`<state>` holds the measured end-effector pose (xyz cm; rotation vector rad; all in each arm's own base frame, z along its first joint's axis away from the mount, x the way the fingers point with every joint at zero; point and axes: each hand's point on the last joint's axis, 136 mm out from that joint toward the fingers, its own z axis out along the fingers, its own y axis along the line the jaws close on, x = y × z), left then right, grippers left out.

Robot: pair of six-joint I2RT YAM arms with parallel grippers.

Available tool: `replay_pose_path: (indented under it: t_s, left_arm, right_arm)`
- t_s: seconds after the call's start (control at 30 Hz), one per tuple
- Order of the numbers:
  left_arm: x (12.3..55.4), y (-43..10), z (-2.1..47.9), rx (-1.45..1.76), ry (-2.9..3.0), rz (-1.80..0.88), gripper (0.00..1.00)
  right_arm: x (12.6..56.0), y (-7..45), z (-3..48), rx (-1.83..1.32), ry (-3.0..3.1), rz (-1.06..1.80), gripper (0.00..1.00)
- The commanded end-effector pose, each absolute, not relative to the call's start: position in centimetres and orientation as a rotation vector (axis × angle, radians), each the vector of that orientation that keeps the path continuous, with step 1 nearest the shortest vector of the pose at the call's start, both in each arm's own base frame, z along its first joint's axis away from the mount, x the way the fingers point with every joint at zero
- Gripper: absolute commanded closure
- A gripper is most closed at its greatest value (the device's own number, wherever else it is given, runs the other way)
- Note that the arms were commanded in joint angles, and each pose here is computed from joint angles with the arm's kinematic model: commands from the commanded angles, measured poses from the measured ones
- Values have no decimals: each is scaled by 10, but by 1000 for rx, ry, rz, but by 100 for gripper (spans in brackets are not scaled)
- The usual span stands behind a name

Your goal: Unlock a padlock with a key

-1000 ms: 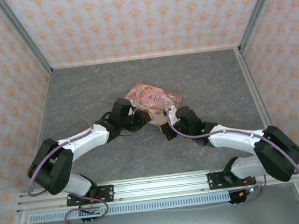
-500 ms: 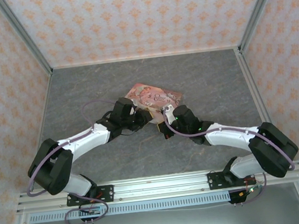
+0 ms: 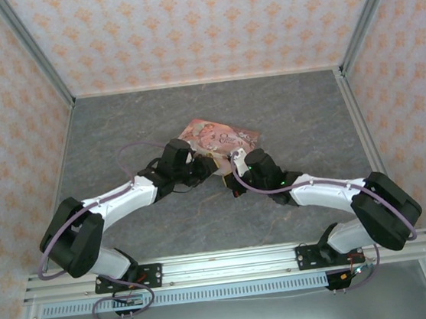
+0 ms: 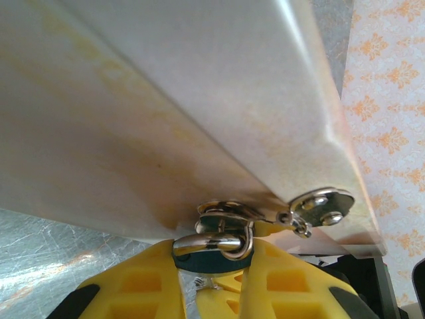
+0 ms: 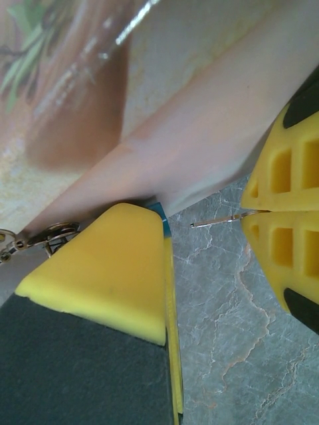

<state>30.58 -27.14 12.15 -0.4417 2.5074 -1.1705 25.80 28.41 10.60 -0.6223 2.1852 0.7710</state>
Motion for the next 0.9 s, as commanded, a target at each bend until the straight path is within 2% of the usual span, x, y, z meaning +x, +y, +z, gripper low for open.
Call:
replay_pose_path:
  t_s: [0.0,0.87]
  left_arm:
    - [306,-290,148,-356,2456,-1267,86]
    - [304,-289,137,-364,2480,-1253,87]
  right_arm:
    - [271,293,128,-616,2105,772,100]
    - [273,294,143,-595,2055,790,100]
